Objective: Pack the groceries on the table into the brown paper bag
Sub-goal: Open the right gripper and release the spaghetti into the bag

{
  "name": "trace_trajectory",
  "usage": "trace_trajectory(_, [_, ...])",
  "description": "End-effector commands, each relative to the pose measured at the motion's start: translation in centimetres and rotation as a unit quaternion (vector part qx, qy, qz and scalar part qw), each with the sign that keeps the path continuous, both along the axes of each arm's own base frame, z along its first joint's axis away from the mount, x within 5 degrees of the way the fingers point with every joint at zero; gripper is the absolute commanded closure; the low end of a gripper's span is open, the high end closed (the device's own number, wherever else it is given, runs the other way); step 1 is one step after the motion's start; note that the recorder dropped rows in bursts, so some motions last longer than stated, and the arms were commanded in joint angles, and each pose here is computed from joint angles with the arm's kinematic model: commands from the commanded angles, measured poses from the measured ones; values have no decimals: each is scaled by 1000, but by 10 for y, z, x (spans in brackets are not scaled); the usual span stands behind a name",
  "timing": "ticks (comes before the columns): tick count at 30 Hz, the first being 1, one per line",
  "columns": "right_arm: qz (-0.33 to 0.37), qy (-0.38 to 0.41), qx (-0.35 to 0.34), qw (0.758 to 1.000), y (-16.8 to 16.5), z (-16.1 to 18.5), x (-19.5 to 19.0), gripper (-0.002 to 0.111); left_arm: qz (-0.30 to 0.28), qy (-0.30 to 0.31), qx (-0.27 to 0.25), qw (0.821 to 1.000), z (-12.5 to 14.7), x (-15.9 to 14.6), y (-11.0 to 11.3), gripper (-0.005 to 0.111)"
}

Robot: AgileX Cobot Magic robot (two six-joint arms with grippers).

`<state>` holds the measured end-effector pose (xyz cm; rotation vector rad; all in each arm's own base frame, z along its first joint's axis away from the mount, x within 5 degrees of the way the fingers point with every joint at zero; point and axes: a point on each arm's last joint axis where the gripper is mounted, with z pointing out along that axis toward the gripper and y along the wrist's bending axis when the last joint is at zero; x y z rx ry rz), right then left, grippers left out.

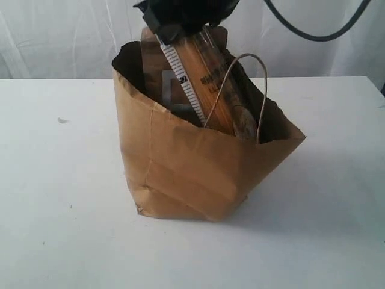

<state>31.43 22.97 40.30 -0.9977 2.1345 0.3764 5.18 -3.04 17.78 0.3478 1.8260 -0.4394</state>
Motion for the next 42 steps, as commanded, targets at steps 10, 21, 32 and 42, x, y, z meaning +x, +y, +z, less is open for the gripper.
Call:
trace_trajectory(10, [-4,-10,7,1000,1,6,0,41,1,2,0,1000,-1,0,0,107])
trace_trajectory(21, [-6,-45,32,998,-10,34,-16,43,1,2,0,1000,-1,0,0,107])
trace_trajectory(32, [-35,-82,105,990,-42,91,-64,101,1,2,0,1000,-1,0,0,107])
trace_trajectory(42, [-26,-83,145,986,-76,124,-120,108,1,2,0,1000,-1,0,0,107])
